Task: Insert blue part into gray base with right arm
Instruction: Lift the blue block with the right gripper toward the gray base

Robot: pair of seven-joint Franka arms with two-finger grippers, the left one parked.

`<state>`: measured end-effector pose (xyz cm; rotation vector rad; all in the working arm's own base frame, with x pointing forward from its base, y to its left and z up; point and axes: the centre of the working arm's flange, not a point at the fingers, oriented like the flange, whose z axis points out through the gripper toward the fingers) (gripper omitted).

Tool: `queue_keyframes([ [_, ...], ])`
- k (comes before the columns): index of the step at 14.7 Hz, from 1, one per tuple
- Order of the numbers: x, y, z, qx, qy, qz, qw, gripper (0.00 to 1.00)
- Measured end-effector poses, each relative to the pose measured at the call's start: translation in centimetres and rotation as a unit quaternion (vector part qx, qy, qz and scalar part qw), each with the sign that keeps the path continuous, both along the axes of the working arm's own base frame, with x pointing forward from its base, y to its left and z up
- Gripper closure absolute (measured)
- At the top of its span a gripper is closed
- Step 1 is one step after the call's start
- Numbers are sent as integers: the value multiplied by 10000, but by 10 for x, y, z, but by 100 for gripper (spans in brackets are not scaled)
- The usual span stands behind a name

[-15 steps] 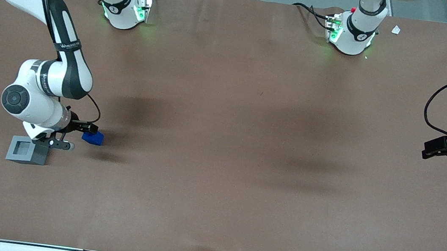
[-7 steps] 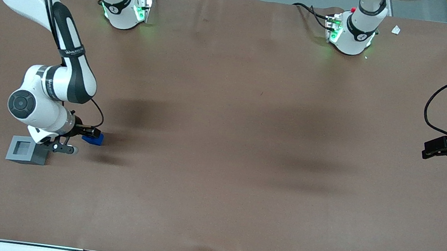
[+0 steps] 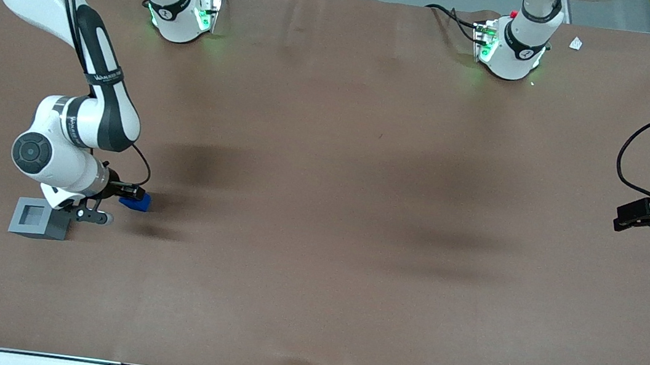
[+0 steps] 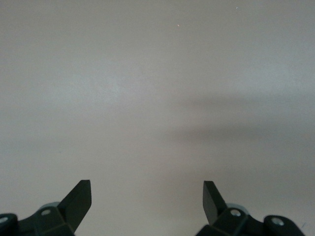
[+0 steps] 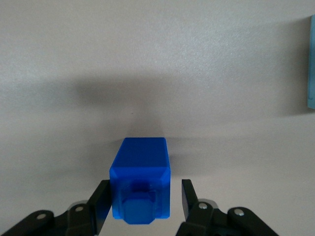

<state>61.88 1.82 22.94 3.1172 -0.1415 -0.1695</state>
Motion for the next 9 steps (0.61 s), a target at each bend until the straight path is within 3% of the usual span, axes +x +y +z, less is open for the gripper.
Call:
queue_keyframes([
  [5,-1,0,-6,-3,38,-7,10000,40],
  [6,0,0,-5,-1,35,-4,10000,48],
  [9,0,1,-5,0,33,5,10000,49],
])
